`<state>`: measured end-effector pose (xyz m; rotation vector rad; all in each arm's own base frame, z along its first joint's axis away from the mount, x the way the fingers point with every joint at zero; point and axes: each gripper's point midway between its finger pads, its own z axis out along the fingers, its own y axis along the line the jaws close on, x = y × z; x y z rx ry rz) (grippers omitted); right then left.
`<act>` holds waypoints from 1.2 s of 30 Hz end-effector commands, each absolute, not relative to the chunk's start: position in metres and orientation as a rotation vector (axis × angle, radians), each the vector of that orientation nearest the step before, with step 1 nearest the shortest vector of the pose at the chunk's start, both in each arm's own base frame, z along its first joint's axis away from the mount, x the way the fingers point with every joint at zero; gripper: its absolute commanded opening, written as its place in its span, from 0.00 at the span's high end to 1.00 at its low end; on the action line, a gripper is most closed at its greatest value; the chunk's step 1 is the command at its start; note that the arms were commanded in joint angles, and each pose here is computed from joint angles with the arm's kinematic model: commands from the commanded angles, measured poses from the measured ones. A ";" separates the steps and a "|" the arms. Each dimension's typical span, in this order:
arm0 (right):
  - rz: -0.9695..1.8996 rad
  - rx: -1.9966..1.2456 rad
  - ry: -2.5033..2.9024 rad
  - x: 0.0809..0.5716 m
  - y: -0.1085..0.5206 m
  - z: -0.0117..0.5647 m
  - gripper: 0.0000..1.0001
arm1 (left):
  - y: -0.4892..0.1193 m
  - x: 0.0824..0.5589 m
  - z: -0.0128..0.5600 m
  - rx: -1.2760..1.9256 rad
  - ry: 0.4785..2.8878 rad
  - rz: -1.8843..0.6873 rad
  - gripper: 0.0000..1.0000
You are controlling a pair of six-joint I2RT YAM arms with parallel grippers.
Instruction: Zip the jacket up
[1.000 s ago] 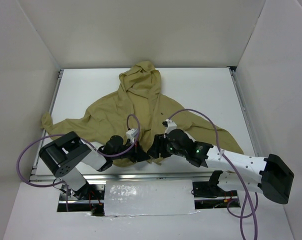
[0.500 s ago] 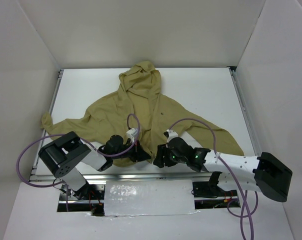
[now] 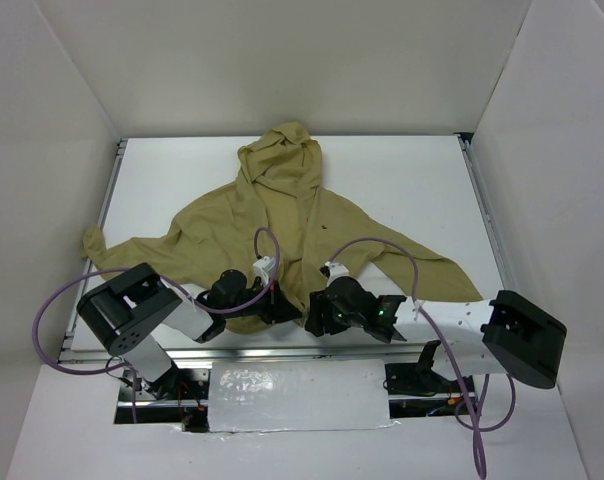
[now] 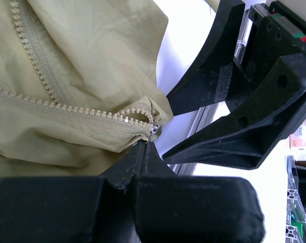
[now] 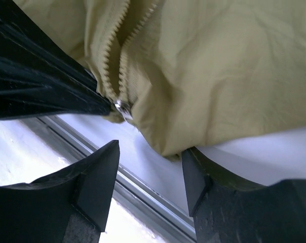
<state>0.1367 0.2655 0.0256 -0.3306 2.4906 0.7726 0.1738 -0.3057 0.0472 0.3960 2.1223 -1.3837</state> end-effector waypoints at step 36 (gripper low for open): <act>0.582 -0.173 2.457 0.136 0.273 0.019 0.96 | -0.318 0.181 0.076 0.432 1.999 -1.453 1.00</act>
